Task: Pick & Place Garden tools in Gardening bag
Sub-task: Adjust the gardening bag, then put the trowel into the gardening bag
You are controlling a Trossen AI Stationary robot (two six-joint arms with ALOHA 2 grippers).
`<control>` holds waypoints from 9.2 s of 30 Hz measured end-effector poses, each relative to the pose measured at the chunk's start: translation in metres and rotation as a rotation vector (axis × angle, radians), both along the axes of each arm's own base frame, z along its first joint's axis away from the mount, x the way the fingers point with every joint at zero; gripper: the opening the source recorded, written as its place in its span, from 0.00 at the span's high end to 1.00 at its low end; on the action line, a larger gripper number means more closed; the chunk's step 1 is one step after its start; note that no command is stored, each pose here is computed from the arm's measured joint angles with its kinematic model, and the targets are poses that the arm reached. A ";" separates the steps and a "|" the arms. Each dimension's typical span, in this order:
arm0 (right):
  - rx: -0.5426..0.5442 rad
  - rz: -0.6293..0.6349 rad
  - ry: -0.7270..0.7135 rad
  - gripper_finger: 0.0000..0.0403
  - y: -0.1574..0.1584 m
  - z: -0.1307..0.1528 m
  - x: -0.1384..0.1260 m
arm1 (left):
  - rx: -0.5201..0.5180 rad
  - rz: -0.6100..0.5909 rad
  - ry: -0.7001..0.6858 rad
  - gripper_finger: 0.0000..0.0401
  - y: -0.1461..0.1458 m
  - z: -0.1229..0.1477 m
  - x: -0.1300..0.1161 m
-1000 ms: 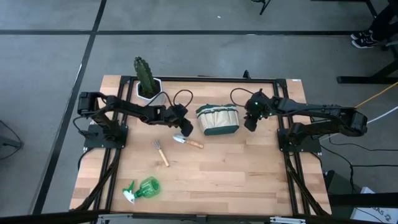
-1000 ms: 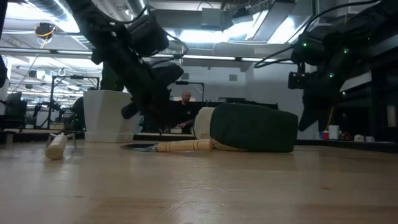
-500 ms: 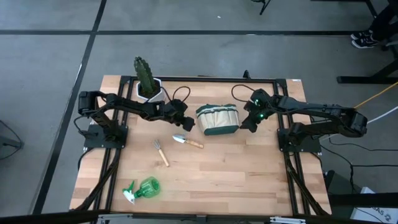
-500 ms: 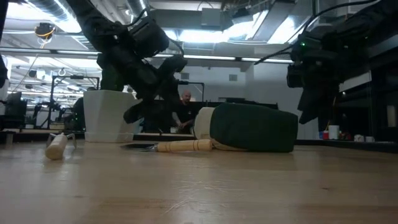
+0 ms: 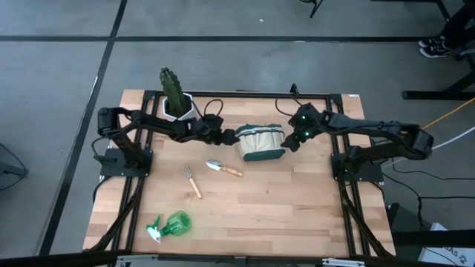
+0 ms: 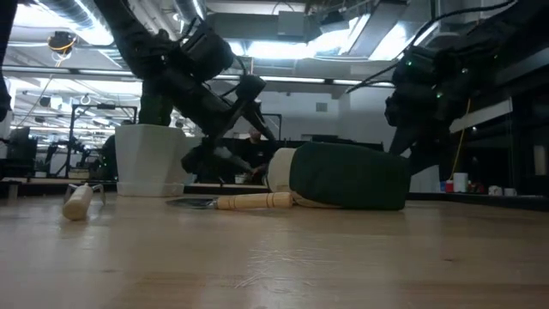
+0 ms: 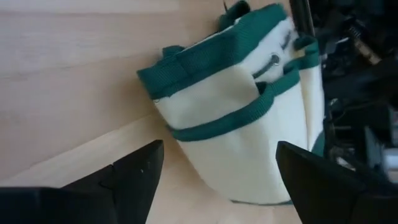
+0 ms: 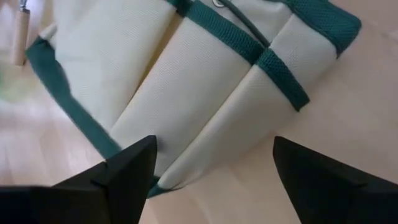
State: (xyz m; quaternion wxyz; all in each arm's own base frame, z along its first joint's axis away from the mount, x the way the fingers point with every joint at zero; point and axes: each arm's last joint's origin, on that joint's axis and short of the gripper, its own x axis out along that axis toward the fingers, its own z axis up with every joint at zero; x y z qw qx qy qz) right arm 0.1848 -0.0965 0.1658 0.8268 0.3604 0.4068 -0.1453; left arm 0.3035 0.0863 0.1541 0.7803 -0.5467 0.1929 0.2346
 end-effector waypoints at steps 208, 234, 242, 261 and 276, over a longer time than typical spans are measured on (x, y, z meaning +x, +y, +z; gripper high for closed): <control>-0.850 0.711 0.059 0.52 0.051 0.044 0.066 | 0.905 -0.548 0.140 0.58 -0.126 0.059 -0.029; -0.694 0.874 -0.353 0.50 0.064 0.084 0.045 | 0.927 -0.889 0.417 0.60 -0.115 0.027 0.006; -0.640 0.914 -0.375 0.50 0.066 0.084 0.041 | 0.877 -0.956 0.423 0.60 -0.110 0.013 0.023; -0.638 0.946 -0.422 0.50 0.068 0.085 0.043 | 0.915 -0.916 0.554 0.75 -0.130 -0.031 0.033; -0.580 0.899 -0.407 0.50 0.068 0.085 0.043 | 0.946 -0.726 0.438 0.86 -0.146 0.004 0.039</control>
